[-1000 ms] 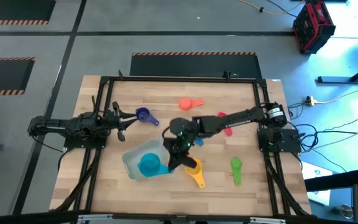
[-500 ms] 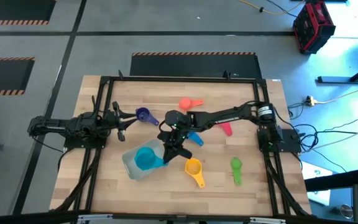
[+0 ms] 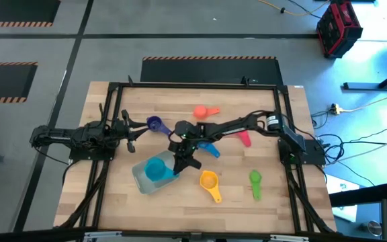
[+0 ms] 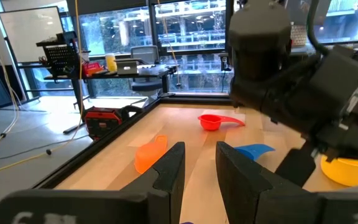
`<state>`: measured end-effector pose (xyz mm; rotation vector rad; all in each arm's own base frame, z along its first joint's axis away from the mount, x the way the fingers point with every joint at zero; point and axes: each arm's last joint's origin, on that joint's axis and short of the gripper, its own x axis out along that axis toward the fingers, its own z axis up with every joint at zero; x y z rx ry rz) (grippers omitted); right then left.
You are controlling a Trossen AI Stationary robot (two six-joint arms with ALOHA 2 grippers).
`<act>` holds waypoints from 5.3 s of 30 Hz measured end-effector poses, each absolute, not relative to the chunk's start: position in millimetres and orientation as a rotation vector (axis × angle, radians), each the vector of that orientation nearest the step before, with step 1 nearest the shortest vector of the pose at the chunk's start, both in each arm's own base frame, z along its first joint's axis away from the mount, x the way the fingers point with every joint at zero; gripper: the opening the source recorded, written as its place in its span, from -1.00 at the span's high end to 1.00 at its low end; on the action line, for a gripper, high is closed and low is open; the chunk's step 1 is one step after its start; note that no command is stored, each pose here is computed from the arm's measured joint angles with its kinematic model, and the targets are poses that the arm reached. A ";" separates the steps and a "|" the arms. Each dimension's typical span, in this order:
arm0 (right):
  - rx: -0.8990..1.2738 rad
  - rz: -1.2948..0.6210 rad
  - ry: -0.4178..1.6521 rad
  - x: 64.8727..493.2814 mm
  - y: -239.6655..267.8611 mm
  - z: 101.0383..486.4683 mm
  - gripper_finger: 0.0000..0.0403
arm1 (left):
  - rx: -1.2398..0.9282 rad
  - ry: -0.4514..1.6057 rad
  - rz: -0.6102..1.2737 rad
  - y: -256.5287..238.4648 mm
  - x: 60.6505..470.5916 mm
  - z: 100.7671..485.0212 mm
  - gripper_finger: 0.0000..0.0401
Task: Nest measuring cups in basket
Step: Put the light blue measuring cup into the bin
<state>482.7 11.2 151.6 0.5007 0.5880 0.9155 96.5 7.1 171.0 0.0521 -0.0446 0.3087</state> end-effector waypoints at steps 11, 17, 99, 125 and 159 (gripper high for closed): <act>0.506 0.918 0.595 483.6 11.3 145.6 0.93 | 0.051 -0.045 0.309 7.1 96.5 171.0 0.58; 0.505 0.918 0.594 483.6 11.3 145.6 0.89 | 0.009 -0.163 0.212 4.4 96.1 181.6 0.58; 0.678 0.810 0.646 486.9 10.4 149.2 0.88 | -0.218 1.064 0.209 -92.4 200.1 289.7 0.58; 0.836 0.858 0.561 493.1 11.0 171.1 0.87 | -0.156 1.168 0.259 -97.2 212.3 269.1 0.65; 0.780 0.911 0.545 492.4 13.8 172.1 0.63 | -0.179 1.210 0.210 -98.1 209.5 269.7 0.99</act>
